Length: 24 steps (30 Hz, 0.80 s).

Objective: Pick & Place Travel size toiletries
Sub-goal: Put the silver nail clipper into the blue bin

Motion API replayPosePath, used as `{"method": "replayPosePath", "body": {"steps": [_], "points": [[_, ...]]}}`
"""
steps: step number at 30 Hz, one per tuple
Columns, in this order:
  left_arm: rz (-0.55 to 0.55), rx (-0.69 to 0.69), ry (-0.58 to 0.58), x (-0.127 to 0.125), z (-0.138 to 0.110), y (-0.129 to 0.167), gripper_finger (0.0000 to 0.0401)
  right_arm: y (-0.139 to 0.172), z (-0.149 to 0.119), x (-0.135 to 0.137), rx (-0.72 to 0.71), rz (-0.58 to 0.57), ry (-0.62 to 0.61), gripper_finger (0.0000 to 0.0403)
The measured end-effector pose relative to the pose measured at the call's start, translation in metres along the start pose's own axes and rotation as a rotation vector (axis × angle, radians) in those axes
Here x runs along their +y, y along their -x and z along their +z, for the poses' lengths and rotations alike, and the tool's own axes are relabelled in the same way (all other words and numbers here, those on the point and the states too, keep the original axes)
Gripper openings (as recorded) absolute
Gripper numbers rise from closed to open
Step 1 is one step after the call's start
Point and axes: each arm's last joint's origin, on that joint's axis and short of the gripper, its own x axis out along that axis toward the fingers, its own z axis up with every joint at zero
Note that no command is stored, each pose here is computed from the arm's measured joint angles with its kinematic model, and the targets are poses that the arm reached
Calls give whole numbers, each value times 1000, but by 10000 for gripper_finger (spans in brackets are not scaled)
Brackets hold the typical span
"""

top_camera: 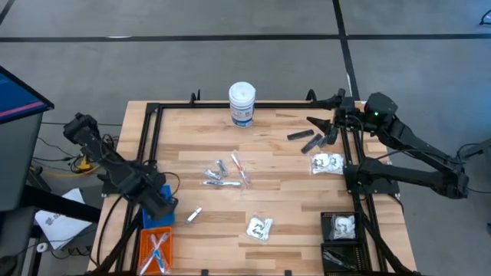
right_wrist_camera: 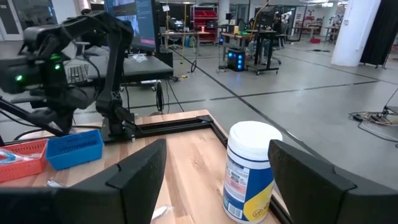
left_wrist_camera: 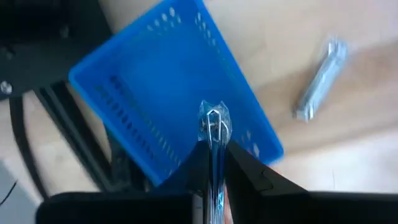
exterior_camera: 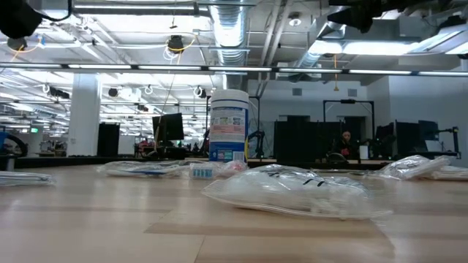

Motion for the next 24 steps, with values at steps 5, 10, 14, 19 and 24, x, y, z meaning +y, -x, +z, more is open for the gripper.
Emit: {"method": "replayPosePath", "body": {"steps": [5,10,14,19,24], "points": [[94,-92,13,-14,-5,-20,25,0,1,0,-13,0,3,276],[197,-68,19,-22,-8,-35,30,0,2,0,-24,0,6,276],[224,-73,17,-24,-9,-40,40,-2,2,-1,-21,0,9,276],[228,-74,15,-24,-8,-40,69,-8,1,-2,-16,0,19,276],[252,-74,7,-22,-8,-39,107,-13,0,-3,-13,0,18,276]]}}
